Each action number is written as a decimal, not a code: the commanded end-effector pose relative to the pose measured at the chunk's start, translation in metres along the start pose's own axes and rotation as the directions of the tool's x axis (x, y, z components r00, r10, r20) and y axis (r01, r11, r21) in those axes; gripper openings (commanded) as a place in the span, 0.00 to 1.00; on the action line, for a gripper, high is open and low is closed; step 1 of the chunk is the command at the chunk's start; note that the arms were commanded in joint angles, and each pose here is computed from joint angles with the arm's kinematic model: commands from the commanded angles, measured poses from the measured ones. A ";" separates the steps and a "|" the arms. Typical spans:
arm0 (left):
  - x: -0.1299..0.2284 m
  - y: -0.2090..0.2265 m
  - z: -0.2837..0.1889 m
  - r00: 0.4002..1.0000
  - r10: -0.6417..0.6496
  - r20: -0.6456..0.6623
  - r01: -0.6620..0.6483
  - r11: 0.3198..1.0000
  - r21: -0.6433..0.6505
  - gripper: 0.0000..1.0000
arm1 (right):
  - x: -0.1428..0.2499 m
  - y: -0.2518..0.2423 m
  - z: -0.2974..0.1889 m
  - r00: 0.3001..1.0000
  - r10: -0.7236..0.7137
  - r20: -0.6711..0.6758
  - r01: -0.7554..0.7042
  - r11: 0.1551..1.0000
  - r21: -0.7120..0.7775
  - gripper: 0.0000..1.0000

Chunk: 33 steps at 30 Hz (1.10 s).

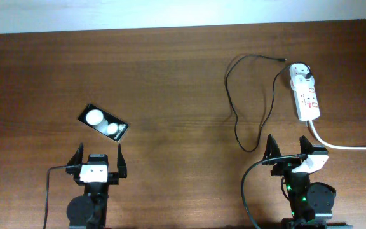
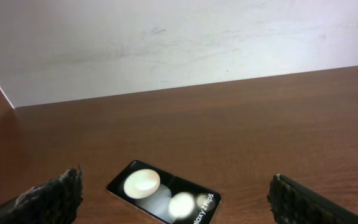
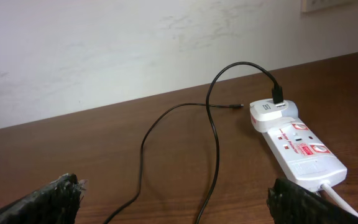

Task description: Plug charger to phone and switch on socket

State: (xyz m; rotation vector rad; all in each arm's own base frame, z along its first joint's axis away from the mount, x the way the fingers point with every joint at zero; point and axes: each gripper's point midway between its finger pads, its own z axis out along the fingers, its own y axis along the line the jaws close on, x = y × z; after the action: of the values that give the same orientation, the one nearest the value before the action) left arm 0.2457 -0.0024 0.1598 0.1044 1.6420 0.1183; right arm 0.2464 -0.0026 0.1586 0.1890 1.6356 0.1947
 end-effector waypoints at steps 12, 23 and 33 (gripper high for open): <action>0.002 -0.001 0.000 1.000 0.013 -0.002 -0.013 1.000 0.005 0.99 | 0.001 -0.003 0.000 1.000 0.006 0.002 -0.006 1.000 0.012 0.99; 0.002 -0.001 0.000 1.000 0.013 -0.002 -0.013 1.000 0.005 0.99 | 0.001 -0.003 0.000 1.000 0.006 0.002 -0.006 1.000 0.012 0.99; 0.000 0.007 0.000 1.000 0.023 0.004 -0.023 0.999 -0.038 0.99 | 0.001 -0.003 0.000 1.000 0.006 0.002 -0.006 1.000 0.012 0.99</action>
State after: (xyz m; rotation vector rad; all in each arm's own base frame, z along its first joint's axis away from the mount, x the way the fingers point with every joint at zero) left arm 0.2458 -0.0009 0.1609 0.1006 1.6378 0.1280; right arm 0.2464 -0.0026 0.1586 0.1888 1.6360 0.1944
